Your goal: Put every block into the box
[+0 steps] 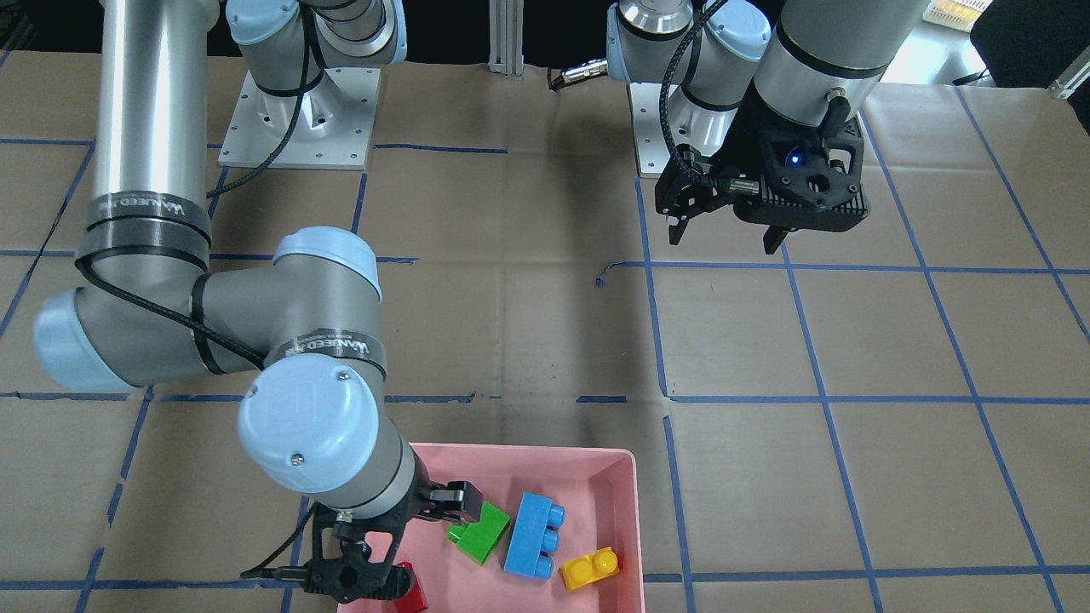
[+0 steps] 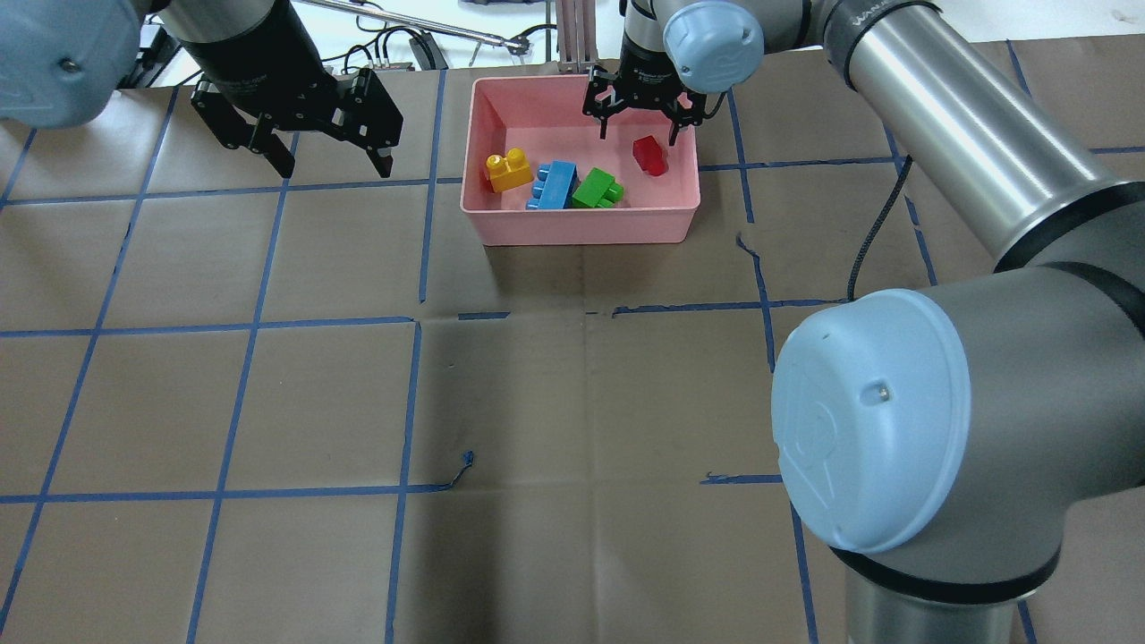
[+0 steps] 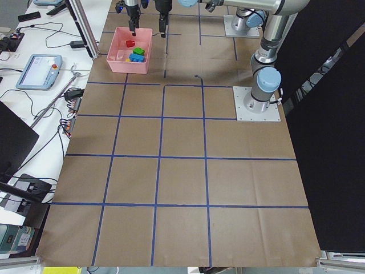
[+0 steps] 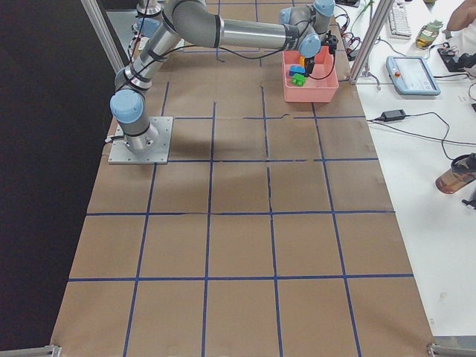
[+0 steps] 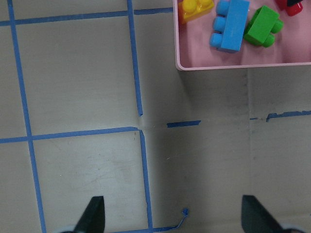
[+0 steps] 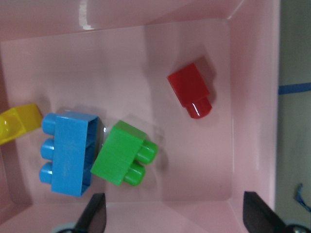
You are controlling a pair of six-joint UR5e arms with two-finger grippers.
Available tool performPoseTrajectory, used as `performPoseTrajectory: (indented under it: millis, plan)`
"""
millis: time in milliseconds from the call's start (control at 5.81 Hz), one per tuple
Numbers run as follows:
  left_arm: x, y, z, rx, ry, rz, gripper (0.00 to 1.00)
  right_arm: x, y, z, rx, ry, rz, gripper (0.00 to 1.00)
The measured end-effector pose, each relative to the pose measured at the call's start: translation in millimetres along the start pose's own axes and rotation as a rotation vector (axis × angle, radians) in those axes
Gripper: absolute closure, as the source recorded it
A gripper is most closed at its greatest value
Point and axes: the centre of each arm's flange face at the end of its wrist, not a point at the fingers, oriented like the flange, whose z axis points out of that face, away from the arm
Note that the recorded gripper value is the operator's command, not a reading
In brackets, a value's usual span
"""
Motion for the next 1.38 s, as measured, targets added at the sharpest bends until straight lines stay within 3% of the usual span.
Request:
performPoseTrajectory:
  millis: [344,688,1204,1376]
  plan:
    - [-4.5,10.7,-6.2,-0.023,-0.001,-0.010,0.00,57.8,23.6,-70.0,-0.082,0.021,-0.088,0.01]
    - [-12.0,14.7,-10.7,-0.028,-0.001,-0.025,0.00,107.4,79.4,-116.0,-0.155,0.025,-0.092,0.01]
    - [-14.8,23.1,-13.3,-0.026,-0.001,-0.030,0.00,132.5,185.0,-160.7,-0.135,0.079,-0.041,0.00]
    - [-15.2,23.5,-13.7,-0.025,-0.001,-0.031,0.00,132.4,199.2,-165.9,-0.115,0.095,0.005,0.00]
